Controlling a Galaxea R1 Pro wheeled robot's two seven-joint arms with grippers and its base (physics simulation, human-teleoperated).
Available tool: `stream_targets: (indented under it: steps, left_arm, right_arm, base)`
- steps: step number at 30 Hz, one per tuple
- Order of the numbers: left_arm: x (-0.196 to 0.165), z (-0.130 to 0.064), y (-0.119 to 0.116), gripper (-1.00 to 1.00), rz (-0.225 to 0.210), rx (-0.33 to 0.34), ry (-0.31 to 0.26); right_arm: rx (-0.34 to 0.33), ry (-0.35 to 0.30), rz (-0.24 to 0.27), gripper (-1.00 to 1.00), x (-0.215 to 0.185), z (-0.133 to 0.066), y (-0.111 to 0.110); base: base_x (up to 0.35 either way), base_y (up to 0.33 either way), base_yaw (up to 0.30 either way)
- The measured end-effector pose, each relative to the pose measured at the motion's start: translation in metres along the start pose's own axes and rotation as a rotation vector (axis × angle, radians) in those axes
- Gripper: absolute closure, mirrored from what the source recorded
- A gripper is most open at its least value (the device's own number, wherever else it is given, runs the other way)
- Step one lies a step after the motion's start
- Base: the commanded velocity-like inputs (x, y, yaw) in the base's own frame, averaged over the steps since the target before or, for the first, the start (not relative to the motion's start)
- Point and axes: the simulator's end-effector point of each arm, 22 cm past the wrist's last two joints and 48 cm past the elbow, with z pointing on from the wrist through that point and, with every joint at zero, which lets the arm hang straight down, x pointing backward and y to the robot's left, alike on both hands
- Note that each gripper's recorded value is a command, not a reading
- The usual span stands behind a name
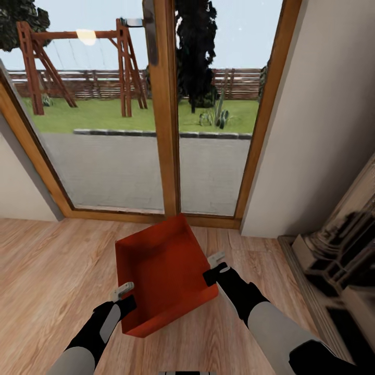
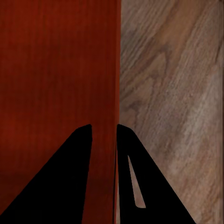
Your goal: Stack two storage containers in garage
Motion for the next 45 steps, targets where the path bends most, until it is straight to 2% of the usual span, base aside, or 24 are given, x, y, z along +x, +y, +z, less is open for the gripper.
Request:
stream_targets:
  steps: [15,35,45]
  left_arm:
    - [-0.024,-0.025,-0.012,1.00,0.005,0.004,-0.016]
    - [-0.048,-0.060,-0.024,1.00,0.003,0.001,-0.001]
    - [-0.003,-0.054,0.001,1.00,0.022,-0.034,0.078]
  right_arm:
    - [0.006,-0.013,-0.002,1.00,-0.027,-0.022,-0.009]
    - [0.004,0.001,-0.004,1.00,-0.059,-0.051,-0.019]
    - [-0.027,0.078,0.028,1.00,-0.005,-0.046,0.002]
  base:
    - [0.000,0.000,0.000]
    - [0.000,0.000,0.000]
    - [0.000,0.000,0.000]
